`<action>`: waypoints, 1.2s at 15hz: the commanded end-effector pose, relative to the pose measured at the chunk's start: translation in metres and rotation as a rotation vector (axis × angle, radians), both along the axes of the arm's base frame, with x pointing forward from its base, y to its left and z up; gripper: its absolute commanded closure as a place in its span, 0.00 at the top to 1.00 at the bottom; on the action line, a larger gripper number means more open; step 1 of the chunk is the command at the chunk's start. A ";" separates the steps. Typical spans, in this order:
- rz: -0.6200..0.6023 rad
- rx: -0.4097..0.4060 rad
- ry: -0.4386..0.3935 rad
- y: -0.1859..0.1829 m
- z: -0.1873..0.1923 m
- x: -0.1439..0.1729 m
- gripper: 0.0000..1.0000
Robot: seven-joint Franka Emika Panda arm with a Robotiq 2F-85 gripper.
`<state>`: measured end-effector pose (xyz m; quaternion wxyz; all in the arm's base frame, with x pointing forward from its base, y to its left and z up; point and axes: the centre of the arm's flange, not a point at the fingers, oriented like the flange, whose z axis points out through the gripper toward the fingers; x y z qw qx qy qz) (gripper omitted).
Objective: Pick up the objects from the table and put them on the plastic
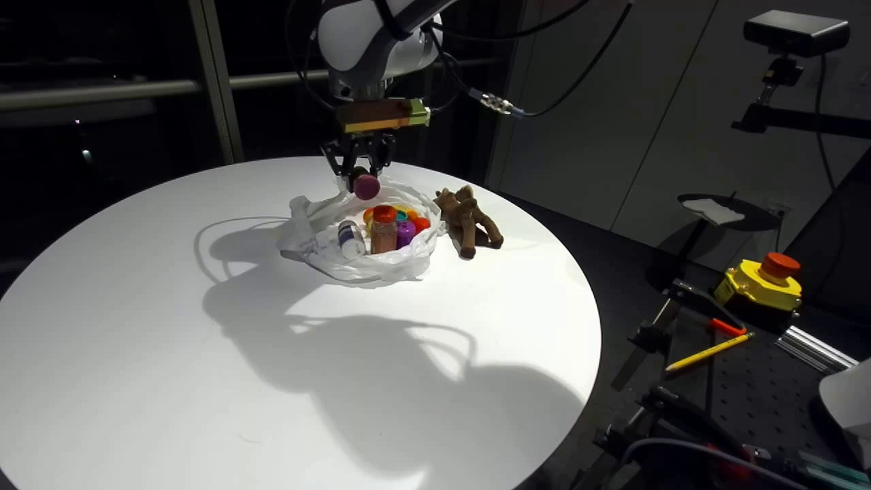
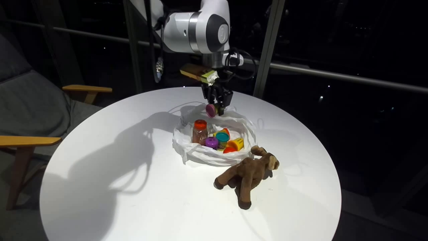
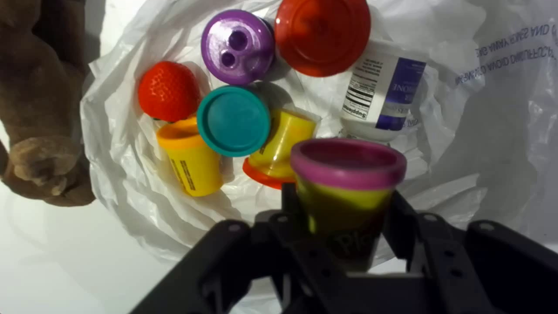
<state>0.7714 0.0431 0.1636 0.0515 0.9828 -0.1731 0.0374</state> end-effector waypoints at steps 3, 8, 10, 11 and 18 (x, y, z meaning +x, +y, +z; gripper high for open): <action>0.033 0.048 -0.029 -0.002 0.027 0.032 0.99; -0.018 0.049 -0.033 -0.042 0.042 -0.016 1.00; -0.062 0.024 -0.022 -0.069 0.037 -0.039 1.00; -0.082 0.010 -0.016 -0.083 0.034 -0.051 1.00; -0.103 -0.019 0.054 -0.162 0.010 -0.121 1.00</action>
